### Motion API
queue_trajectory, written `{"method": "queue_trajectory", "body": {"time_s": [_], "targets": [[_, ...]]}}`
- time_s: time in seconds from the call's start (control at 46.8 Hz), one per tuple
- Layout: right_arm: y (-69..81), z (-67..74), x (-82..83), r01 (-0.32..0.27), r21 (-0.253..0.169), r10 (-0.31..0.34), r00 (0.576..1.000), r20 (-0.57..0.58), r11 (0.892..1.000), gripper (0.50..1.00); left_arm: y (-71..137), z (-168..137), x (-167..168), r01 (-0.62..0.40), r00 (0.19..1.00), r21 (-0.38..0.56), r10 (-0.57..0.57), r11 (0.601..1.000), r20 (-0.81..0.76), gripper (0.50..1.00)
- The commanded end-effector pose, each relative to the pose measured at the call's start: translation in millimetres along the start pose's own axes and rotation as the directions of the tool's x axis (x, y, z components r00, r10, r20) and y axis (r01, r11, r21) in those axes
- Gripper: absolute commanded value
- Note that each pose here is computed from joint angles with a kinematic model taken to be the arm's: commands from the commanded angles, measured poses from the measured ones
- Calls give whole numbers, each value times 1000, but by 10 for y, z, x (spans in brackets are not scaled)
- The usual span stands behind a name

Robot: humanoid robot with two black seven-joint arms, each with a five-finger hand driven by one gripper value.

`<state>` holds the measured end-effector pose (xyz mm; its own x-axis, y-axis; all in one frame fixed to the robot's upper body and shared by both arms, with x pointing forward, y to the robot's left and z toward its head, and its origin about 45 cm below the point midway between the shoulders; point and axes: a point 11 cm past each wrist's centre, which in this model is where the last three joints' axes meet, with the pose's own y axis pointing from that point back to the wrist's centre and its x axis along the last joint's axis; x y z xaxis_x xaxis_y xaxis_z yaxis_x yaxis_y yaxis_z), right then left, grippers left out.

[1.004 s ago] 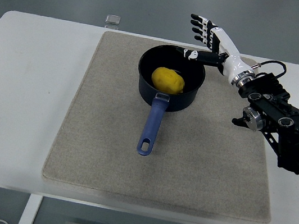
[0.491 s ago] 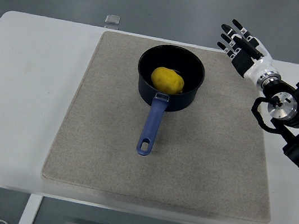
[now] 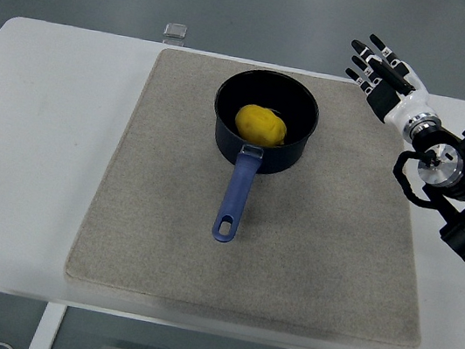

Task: Put the potato in the blue pot

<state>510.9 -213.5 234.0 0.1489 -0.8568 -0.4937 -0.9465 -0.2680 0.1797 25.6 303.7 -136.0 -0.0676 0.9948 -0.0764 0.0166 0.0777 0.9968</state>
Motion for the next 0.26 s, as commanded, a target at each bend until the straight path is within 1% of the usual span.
{"method": "queue_trajectory", "body": {"time_s": [0.0, 0.107, 0.235], "targets": [[2, -9, 35, -11, 2, 11, 1000, -4, 1000, 928, 0, 0, -1, 0, 1000, 0, 0, 1000, 0, 999], [9, -49, 142, -41, 13, 41, 999, -10, 999, 928, 0, 0, -1, 0, 1000, 0, 0, 1000, 0, 999], [19, -85, 220, -62, 23, 62, 998, -15, 998, 928, -1, -9, 0, 0, 1000, 1, 0, 1000, 0, 999]]}}
